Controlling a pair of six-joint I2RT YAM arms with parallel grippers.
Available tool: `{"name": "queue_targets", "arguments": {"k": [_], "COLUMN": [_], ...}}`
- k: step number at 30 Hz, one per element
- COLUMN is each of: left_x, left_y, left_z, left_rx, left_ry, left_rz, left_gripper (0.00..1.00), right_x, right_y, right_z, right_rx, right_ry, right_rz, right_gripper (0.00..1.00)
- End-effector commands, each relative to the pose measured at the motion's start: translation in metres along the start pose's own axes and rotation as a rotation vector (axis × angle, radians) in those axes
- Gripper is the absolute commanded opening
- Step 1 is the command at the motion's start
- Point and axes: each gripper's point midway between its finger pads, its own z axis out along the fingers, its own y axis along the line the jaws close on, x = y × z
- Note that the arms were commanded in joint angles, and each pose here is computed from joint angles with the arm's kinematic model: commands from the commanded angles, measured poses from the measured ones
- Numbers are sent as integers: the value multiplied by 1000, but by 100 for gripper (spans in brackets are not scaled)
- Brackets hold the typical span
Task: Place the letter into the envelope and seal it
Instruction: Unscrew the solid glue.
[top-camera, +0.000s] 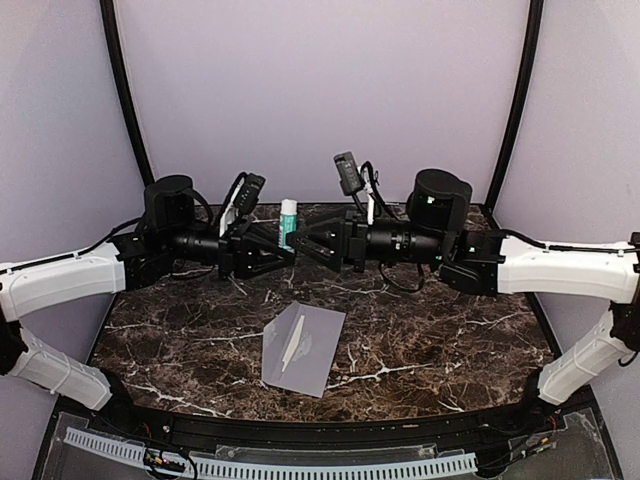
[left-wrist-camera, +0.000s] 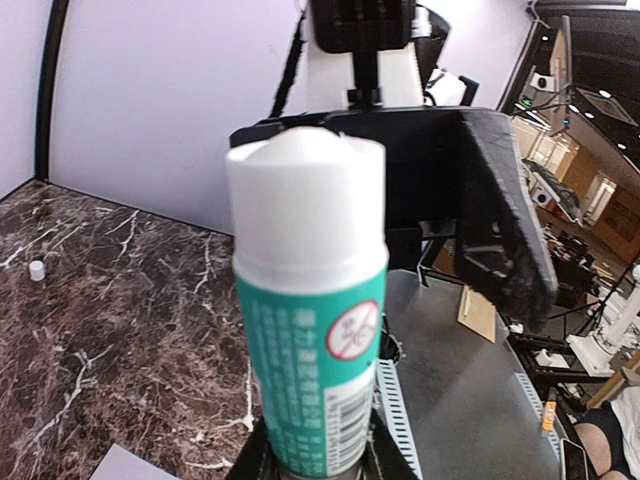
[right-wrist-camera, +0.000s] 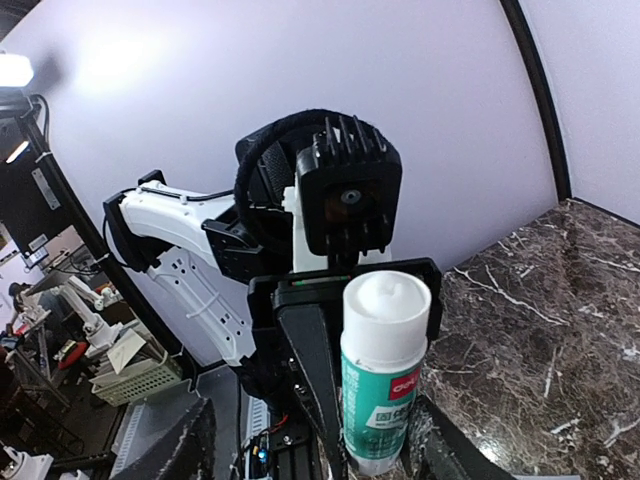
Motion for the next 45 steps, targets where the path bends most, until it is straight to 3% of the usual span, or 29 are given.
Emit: {"name": "queue_targets", "arguments": {"k": [1, 17, 23, 27, 35, 45], "left_x": [-5, 0, 0, 0, 3, 5], "left_y": [-28, -27, -26, -14, 20, 47], "left_z": [-2, 1, 1, 2, -2, -9], "left_rx": [162, 179, 175, 96, -127, -291], "left_ry": [-3, 16, 21, 28, 34, 35], "left_rz": [18, 5, 3, 20, 39, 57], "left_gripper": [0, 0, 0, 0, 0, 0], "right_x": [-12, -20, -23, -21, -7, 10], "right_y": [16, 16, 15, 3, -31, -73], "right_z": [5, 15, 13, 12, 23, 33], "right_rx": [-109, -175, -168, -107, 80, 404], "right_ry": [-39, -49, -68, -83, -25, 44], "right_rz": [-42, -36, -11, 9, 20, 74], "right_gripper": [57, 34, 18, 10, 3, 8]}}
